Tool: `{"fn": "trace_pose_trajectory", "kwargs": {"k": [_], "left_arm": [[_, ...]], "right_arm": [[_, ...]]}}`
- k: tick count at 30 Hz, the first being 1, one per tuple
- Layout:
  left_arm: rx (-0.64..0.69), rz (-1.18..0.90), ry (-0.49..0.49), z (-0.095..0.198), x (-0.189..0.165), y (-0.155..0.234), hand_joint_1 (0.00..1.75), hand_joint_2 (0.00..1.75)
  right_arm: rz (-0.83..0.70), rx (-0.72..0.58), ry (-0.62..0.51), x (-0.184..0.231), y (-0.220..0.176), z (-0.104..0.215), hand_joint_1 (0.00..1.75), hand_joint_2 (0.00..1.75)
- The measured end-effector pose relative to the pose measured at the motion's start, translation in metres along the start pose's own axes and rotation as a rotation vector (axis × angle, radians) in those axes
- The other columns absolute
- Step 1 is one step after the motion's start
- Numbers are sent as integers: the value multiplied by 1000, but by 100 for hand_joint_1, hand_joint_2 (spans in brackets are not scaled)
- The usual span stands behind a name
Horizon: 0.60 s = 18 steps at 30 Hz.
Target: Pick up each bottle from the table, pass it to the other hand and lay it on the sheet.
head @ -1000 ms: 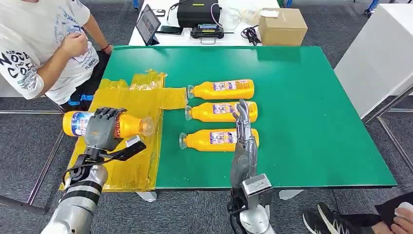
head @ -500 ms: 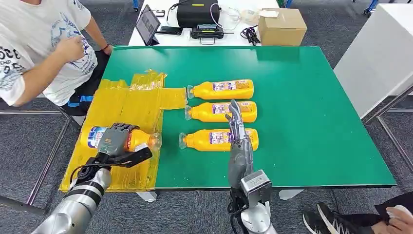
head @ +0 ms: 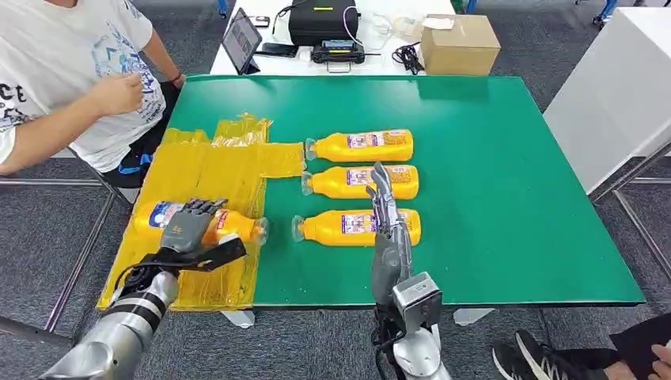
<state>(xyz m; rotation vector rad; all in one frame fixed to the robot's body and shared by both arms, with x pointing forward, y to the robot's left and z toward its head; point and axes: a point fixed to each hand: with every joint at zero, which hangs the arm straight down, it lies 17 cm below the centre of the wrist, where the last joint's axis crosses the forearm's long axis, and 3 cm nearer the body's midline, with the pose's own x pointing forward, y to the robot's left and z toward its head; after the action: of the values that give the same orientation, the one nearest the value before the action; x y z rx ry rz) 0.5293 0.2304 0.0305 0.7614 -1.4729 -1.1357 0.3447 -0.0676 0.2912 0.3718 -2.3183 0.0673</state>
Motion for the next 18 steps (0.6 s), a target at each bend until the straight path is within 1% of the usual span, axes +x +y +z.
{"fn": "trace_pose_trajectory", "kwargs": {"k": [2, 12, 15, 16, 18], "left_arm": [[-37, 52, -2, 1, 0, -5, 0, 0], [-42, 63, -4, 0, 1, -6, 0, 0], [-69, 125, -11, 0, 3, -8, 0, 0], [-83, 152, -15, 1, 4, -11, 0, 0], [-195, 427, -56, 7, 21, -25, 0, 0]], "right_arm": [[0, -6, 10, -3, -2, 0, 0, 0], [0, -8, 12, -3, -3, 0, 0, 0], [2, -13, 19, -6, -4, 0, 0, 0], [3, -15, 22, -7, -5, 0, 0, 0], [7, -23, 56, -18, -8, -1, 0, 0]]}}
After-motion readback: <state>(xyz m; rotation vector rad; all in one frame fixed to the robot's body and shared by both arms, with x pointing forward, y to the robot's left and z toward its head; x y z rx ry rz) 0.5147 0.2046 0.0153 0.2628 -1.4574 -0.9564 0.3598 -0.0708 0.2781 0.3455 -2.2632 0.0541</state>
